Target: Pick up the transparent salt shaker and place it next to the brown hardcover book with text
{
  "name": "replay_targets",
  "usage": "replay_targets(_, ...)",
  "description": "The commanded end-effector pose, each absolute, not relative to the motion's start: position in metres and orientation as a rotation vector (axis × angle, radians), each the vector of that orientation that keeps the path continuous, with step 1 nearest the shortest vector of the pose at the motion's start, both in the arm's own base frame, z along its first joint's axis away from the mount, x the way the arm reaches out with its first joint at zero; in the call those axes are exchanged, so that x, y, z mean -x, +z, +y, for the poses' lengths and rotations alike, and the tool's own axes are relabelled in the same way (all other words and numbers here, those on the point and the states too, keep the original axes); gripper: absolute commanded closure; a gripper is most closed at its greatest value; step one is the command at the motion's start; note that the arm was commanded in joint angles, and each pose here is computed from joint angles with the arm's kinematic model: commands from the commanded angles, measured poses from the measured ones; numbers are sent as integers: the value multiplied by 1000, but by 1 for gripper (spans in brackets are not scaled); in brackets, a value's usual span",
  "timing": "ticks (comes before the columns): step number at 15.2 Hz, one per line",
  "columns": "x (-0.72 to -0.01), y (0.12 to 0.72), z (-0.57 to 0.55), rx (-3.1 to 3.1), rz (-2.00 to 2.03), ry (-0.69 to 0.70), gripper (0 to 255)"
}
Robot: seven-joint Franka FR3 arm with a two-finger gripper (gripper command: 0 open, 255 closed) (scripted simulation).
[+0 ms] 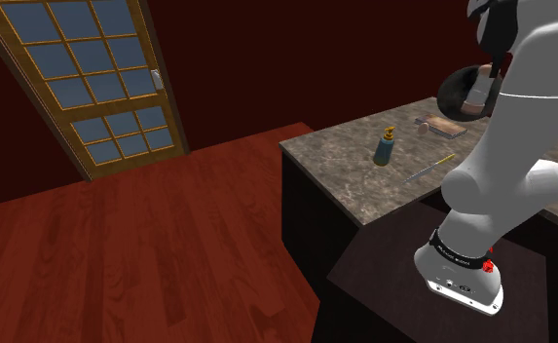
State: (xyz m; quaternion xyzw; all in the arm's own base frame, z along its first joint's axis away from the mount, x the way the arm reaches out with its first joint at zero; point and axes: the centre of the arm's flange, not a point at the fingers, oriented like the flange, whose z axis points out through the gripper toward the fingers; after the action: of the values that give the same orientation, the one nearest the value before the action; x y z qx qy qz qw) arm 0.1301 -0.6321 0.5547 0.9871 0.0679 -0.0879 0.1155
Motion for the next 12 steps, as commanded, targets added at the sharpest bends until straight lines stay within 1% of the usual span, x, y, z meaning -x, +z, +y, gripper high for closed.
replay_targets(1, -131, 543, -632, -2891, 199, -257, 255)
replay_targets(12, -131, 485, -632, -2891, 199, -257, 255)
